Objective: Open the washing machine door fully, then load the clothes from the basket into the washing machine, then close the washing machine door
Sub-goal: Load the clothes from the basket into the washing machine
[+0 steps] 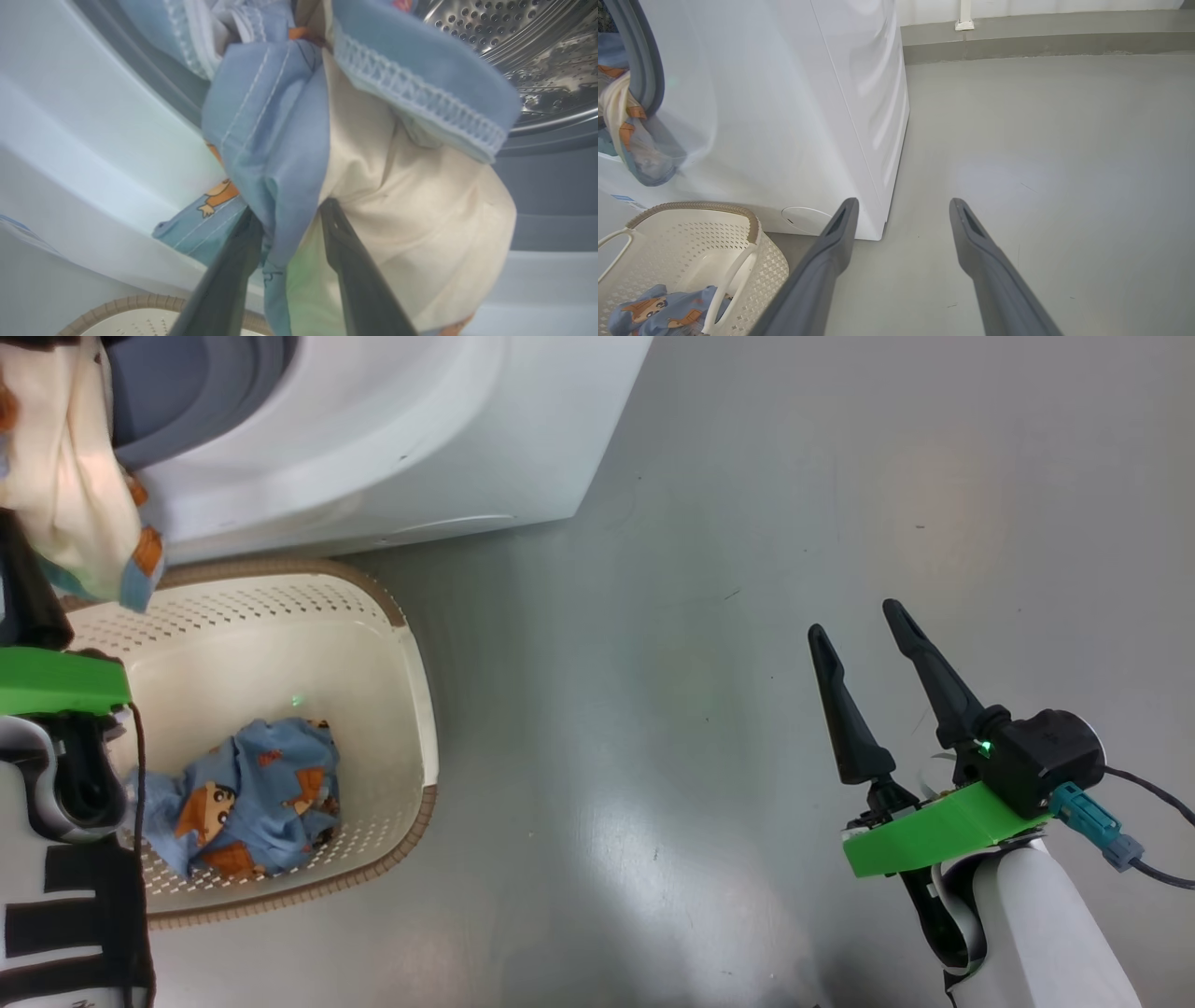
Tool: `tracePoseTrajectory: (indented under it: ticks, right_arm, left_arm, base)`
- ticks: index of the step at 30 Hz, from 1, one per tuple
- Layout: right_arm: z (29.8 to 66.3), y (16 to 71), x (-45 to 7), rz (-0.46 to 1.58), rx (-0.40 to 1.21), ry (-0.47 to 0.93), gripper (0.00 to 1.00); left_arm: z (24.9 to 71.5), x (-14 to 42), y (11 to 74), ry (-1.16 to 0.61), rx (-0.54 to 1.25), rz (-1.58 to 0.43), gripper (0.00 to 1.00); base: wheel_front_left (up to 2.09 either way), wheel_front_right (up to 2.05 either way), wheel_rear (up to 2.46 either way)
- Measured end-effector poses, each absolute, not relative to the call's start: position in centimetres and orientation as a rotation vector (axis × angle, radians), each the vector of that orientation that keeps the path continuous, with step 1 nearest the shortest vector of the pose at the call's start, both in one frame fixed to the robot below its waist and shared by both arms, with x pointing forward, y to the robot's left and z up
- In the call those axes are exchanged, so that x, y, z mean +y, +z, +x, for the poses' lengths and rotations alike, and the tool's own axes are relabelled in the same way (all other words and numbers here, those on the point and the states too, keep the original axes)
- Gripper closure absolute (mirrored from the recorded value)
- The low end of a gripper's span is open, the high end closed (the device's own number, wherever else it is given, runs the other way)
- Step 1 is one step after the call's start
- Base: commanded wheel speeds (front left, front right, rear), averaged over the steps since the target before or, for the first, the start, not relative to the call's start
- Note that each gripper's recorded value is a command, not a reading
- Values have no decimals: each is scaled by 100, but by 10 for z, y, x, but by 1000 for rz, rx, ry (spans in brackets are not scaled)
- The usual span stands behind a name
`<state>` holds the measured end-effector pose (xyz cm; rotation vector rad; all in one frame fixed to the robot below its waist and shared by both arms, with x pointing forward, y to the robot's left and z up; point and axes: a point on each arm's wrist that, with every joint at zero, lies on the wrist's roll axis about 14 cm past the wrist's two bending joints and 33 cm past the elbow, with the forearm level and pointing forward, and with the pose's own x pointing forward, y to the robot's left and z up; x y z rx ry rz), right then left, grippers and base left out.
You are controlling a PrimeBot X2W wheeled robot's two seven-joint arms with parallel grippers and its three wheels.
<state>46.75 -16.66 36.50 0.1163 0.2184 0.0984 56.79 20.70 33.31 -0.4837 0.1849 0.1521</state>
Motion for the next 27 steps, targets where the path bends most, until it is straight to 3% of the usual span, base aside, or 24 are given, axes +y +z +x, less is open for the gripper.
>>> tracePoseTrajectory:
  ticks: [1, 2, 3, 5, 6, 27]
  right_arm:
    - [468, 364, -167, 116, 221, 98, 0]
    - [468, 364, -167, 116, 221, 98, 0]
    - [468, 363, -167, 117, 222, 98, 0]
    - [468, 363, -166, 118, 222, 99, 0]
    - [468, 363, -165, 119, 221, 101, 0]
    - [470, 367, -155, 133, 211, 125, 0]
  left_arm:
    - [570, 206, 334, 148, 181, -484, 53]
    - [570, 206, 334, 148, 181, -484, 53]
    - [570, 206, 335, 147, 178, -485, 62]
    - [570, 206, 336, 146, 172, -486, 97]
    - [571, 206, 338, 145, 167, -487, 100]
    - [574, 203, 404, 75, -13, -404, 100]
  base:
    - [0, 0, 0]
    - [0, 0, 0]
    - [0, 0, 0]
    - [0, 0, 0]
    - [0, 0, 0]
    - [0, 0, 0]
